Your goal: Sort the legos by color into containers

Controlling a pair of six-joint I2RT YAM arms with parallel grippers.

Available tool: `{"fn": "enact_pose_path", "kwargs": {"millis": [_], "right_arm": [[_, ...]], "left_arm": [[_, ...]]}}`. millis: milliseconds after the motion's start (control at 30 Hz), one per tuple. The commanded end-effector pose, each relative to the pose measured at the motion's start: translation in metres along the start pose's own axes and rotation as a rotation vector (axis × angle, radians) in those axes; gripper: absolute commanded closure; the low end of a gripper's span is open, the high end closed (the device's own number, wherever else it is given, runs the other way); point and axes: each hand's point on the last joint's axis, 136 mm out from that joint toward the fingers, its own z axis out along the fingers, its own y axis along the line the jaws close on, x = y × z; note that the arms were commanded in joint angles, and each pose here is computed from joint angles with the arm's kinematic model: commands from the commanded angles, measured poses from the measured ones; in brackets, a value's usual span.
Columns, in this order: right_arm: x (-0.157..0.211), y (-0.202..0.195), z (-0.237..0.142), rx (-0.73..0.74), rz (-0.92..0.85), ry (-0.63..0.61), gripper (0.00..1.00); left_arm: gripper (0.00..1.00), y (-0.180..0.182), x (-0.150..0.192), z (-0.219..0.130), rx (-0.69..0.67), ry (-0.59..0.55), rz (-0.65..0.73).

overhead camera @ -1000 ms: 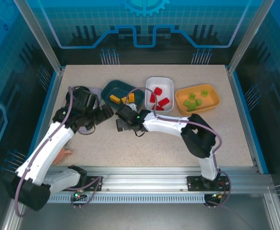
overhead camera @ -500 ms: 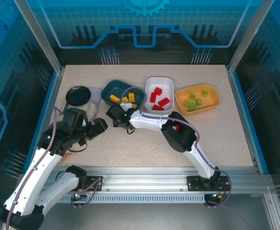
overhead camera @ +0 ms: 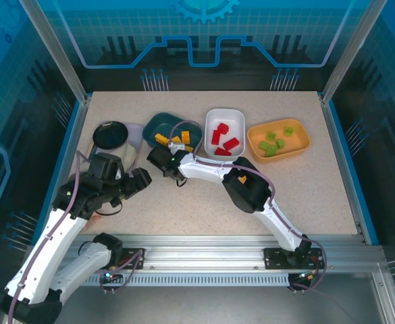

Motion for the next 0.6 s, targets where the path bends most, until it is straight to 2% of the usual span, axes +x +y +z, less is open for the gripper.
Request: {"fn": "enact_pose_path", "kwargs": {"millis": [0, 167, 333, 433, 567], "right_arm": [[0.015, -0.021, 0.023, 0.082, -0.030, 0.047, 0.39], [0.012, -0.023, 0.007, 0.054, -0.035, 0.042, 0.43], [0.016, -0.033, -0.040, -0.015, -0.033, 0.028, 0.44], [0.015, -0.053, -0.070, -0.045, -0.019, 0.018, 0.45], [0.001, -0.102, -0.106, -0.028, -0.044, -0.002, 0.45]], "left_arm": [[0.09, -0.011, -0.001, -0.008, 0.040, 0.007, 0.032], [0.09, -0.013, -0.002, -0.008, 0.042, 0.007, 0.041], [0.09, -0.022, -0.002, -0.006, 0.081, 0.020, 0.057], [0.09, -0.044, 0.001, 0.001, 0.180, 0.070, 0.076], [0.10, -0.081, 0.009, 0.015, 0.293, 0.148, 0.104]]}}
